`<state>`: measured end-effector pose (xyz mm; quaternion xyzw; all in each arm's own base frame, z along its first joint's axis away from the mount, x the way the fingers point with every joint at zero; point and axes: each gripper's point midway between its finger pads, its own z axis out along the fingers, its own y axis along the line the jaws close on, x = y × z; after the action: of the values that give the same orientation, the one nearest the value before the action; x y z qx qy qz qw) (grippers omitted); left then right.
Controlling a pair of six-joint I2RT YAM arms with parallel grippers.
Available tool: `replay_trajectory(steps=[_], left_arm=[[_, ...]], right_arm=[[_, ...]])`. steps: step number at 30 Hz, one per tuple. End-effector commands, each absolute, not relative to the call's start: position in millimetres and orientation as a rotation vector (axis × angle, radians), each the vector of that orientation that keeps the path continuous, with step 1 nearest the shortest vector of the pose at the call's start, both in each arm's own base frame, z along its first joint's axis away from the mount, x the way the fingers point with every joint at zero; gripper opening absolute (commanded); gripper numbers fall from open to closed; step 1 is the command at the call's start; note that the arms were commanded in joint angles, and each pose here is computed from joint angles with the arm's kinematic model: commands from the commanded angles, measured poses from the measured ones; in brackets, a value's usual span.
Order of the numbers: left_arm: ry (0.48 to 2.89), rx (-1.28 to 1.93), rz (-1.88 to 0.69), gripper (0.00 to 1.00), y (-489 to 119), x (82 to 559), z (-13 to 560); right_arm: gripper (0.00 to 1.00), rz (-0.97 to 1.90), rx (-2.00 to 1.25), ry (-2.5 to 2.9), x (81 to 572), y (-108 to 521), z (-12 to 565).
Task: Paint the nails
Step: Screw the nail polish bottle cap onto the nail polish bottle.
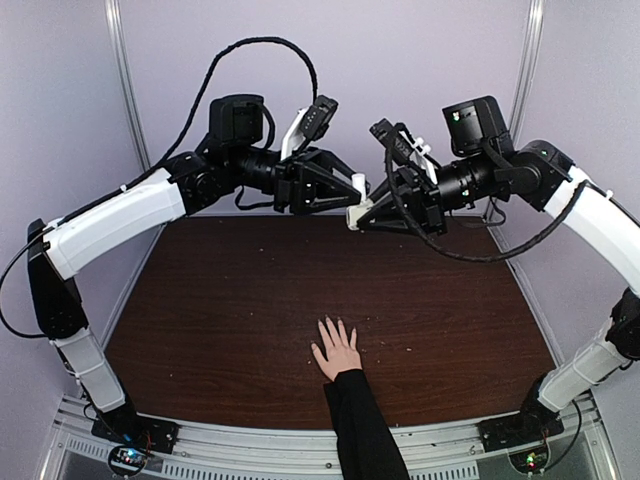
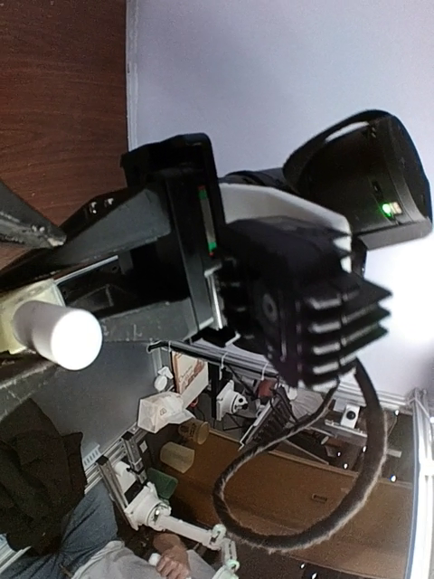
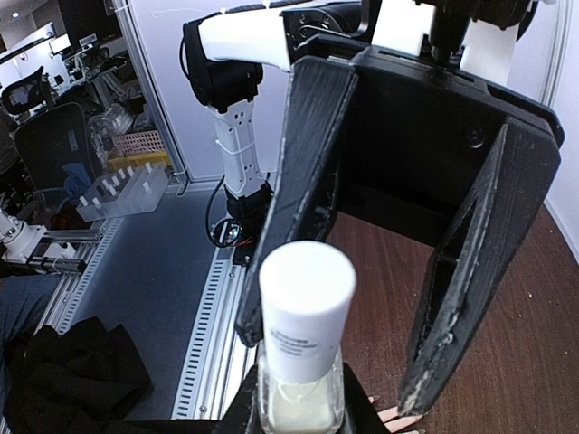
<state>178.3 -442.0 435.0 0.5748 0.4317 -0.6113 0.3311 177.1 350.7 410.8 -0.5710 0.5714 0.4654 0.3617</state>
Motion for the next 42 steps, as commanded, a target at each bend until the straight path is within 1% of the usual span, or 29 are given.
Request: replay_trajectory(steps=[1,3,6,11,14,19,27,33,39,42], left_arm=[[1.278,1.424,-1.544,0.45,-441,193,415],[1.282,1.39,-1.486,0.51,-437,198,419],[1.303,1.327,-1.403,0.57,-431,206,424],[1.368,1.137,-1.23,0.59,-422,235,432],[1.393,1.011,-1.156,0.57,-416,253,436],[1.406,0.92,-1.091,0.57,-417,265,442],[1.436,0.868,-1.093,0.53,-428,277,441],[1.399,0.859,-1.112,0.51,-435,278,449],[1.415,0.853,-1.106,0.48,-439,282,446],[1.421,0.852,-1.1,0.42,-440,284,444]], right_arm=[[0.0,1.064,-1.406,1.276,181,345,460],[0.0,0.993,-1.36,1.335,194,344,453],[0.0,0.873,-1.27,1.435,220,340,441],[0.0,0.689,-1.119,1.573,259,331,425],[0.0,0.607,-1.052,1.62,274,327,418],[0.0,0.527,-0.996,1.666,286,328,410],[0.0,0.514,-0.98,1.693,290,339,404],[0.0,0.491,-0.978,1.714,292,342,399],[0.0,0.488,-0.98,1.716,292,344,398],[0.0,0.483,-0.982,1.719,292,344,397]])
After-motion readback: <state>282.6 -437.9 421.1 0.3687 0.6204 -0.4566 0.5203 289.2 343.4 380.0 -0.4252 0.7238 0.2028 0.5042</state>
